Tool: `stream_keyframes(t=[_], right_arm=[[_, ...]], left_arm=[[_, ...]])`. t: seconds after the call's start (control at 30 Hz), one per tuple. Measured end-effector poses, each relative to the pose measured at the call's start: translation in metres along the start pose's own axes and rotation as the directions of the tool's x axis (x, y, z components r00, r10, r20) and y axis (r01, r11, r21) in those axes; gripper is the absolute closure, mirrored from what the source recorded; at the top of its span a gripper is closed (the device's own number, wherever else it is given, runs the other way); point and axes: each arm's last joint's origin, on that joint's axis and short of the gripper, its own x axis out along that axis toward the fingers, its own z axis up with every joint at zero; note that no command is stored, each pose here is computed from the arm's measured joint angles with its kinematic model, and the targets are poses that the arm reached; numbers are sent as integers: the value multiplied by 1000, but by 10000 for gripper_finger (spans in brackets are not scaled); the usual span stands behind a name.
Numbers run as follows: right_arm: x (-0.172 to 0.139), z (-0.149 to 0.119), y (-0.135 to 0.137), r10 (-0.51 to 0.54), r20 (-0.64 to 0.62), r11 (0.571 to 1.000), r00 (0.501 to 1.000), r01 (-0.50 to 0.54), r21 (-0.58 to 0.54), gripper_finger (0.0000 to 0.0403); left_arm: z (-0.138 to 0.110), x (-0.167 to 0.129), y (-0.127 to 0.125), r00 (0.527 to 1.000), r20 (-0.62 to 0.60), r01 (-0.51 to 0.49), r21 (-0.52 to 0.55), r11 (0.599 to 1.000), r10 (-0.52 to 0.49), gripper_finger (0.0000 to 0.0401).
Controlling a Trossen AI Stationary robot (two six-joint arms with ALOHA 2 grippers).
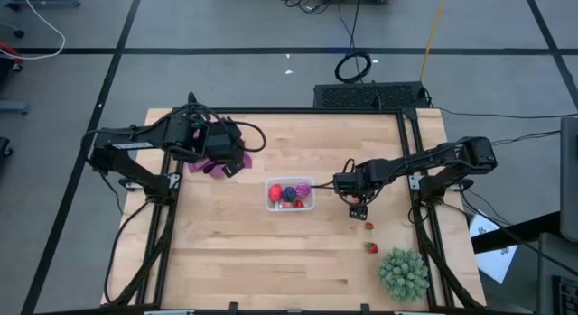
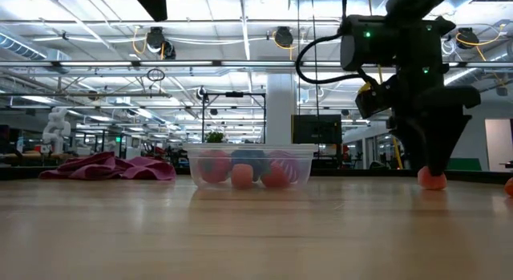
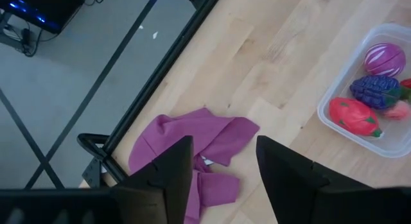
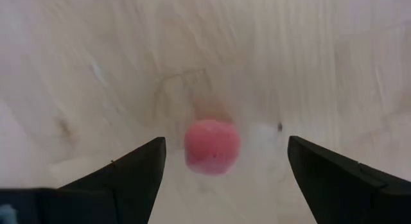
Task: Pick and placing Produce into tupperware
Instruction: Put the pink peach into the transparent bin
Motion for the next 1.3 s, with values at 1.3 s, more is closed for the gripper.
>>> stream_keyframes(t=[1.3], right_arm=[[7,-1,-1,5,26,1000,1000,-5,10,121]], left_arm=[[0,0,0,1000,0,0,-7,1000,0,225]])
